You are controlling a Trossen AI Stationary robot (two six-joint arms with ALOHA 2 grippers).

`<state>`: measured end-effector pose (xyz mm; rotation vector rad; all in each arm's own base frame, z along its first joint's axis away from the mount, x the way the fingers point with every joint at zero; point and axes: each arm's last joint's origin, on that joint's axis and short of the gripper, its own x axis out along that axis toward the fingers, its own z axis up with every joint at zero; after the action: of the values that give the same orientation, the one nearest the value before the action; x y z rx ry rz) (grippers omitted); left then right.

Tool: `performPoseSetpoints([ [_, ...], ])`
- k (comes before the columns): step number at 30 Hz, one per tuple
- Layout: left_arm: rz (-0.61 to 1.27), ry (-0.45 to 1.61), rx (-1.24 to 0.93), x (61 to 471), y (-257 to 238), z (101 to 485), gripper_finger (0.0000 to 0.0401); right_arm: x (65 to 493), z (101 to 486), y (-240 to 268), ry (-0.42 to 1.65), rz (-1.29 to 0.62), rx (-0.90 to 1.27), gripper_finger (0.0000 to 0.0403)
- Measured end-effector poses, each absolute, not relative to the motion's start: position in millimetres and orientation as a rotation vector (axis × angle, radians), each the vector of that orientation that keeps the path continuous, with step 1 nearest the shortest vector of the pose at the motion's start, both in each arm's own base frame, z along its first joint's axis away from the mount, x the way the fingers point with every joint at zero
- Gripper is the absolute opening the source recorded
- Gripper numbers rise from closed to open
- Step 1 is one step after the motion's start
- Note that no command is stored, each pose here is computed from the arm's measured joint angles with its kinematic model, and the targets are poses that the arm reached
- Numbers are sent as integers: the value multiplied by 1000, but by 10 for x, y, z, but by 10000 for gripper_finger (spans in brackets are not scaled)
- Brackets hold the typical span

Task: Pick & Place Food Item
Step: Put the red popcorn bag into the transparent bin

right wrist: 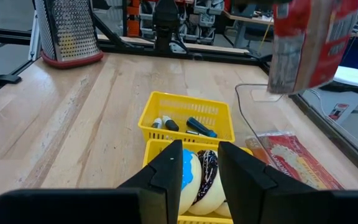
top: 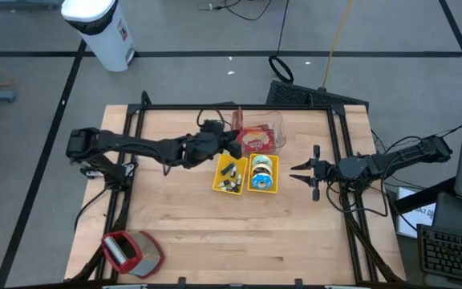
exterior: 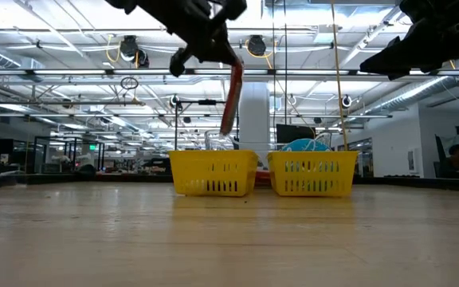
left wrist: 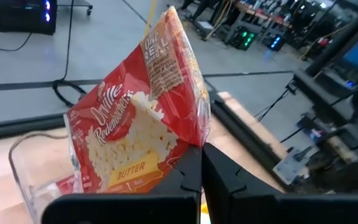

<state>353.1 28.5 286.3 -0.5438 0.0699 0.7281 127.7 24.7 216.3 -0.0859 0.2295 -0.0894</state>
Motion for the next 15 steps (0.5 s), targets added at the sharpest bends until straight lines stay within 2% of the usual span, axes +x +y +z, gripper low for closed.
performPoseSetpoints([
  [15, 814, 161, -650, 3837, 510, 2180, 2, 1277, 2163, 247, 230, -89, -86, 91],
])
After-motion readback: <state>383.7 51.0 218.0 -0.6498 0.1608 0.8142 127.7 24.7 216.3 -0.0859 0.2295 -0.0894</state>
